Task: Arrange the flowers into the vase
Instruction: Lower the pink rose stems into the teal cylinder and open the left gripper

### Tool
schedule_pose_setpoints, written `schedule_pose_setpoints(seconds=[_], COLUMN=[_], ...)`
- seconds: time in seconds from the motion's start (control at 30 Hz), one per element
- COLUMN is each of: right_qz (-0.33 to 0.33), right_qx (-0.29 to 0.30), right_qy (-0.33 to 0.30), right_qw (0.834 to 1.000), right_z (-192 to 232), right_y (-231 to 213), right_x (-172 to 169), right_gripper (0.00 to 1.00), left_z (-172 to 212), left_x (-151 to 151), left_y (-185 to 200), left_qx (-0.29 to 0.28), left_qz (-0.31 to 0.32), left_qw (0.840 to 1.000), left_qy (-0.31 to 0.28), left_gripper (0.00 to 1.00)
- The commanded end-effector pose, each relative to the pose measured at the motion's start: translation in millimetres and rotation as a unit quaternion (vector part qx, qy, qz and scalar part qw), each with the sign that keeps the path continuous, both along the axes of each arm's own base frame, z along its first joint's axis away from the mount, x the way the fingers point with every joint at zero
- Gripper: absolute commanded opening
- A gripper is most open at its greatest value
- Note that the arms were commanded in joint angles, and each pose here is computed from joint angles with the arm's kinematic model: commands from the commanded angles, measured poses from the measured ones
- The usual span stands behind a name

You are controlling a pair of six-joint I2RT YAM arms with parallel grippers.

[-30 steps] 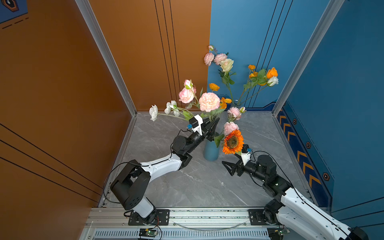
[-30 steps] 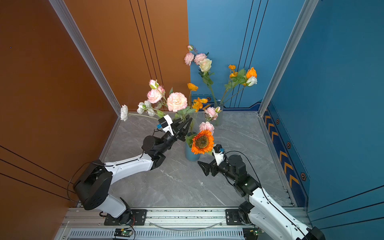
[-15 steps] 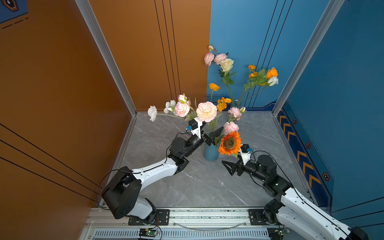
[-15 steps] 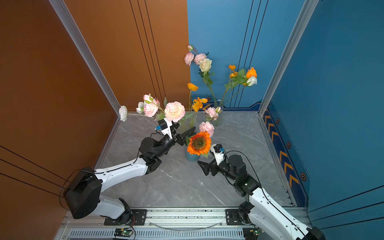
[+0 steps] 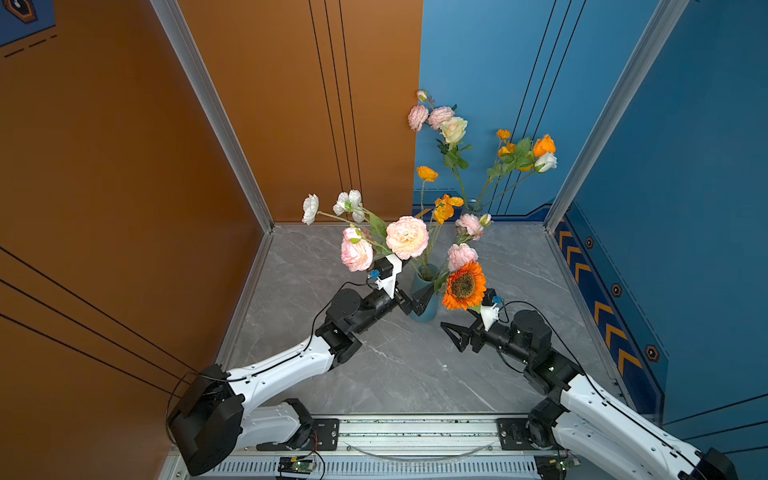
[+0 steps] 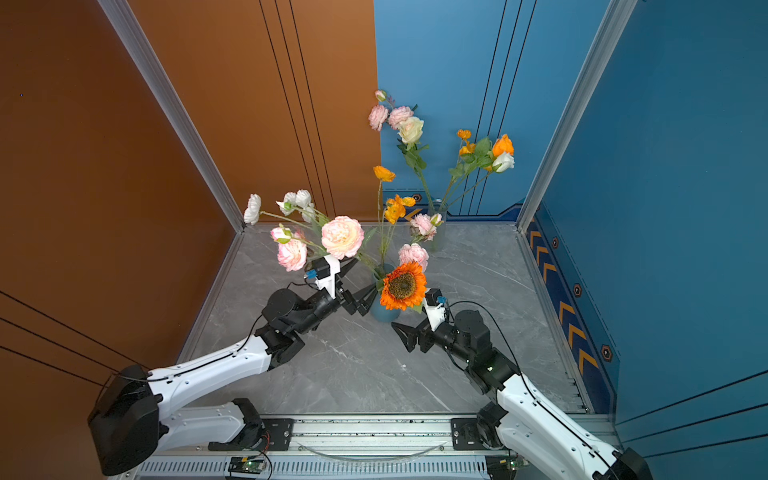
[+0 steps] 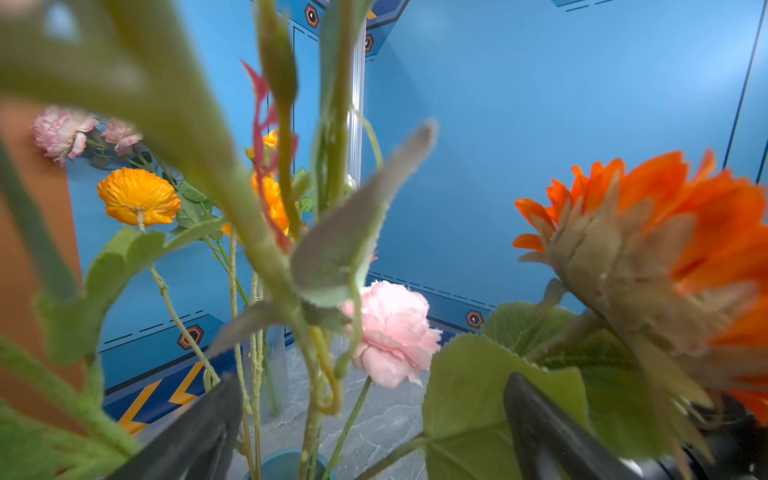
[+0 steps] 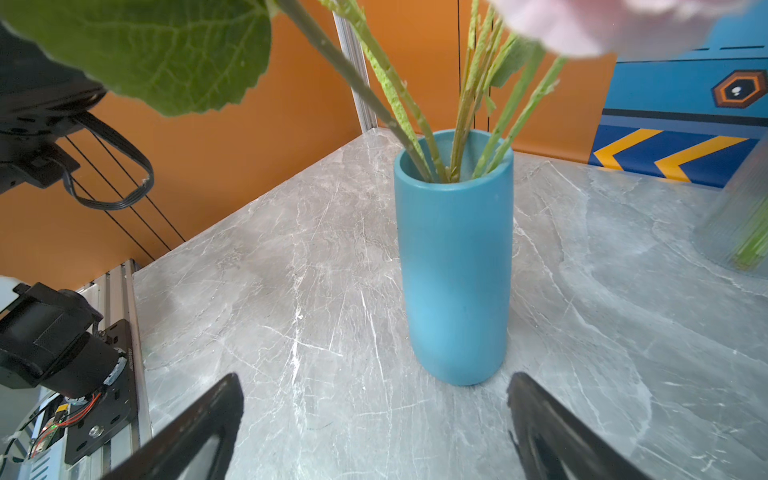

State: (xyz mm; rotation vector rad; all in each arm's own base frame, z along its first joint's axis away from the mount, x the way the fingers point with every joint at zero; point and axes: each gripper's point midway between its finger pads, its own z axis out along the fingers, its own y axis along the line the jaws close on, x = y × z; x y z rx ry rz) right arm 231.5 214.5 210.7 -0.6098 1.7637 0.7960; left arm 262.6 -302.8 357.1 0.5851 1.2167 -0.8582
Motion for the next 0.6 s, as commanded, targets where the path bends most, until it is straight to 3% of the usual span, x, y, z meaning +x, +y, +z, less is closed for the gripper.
schedule_pose_setpoints(seconds=[0.0, 0.43, 0.57], right_qz=[0.003, -0.02, -0.033], right_qx=[0.016, 0.026, 0.029], right_qy=[-0.013, -0.013, -0.015], right_qw=[1.0, 0.999, 0.999], right_z=[13.0, 13.0, 15.6], right_y=[5.4, -1.0, -7.2], right_x=[2.0, 7.6, 7.9], right_gripper=[1.0, 1.0, 1.0], left_z=[-11.3, -75.6, -95.5], left_x=[-12.3, -42.8, -47.6], left_y=[2.9, 27.4, 39.3], left_qx=[0.04, 0.167, 0.182], left_qz=[-0.005, -0.013, -0.001], left_qw=[0.999, 0.984, 0.979], left_qy=[0.0, 0.067, 0.09], left_gripper=[0.98, 0.98, 0.98])
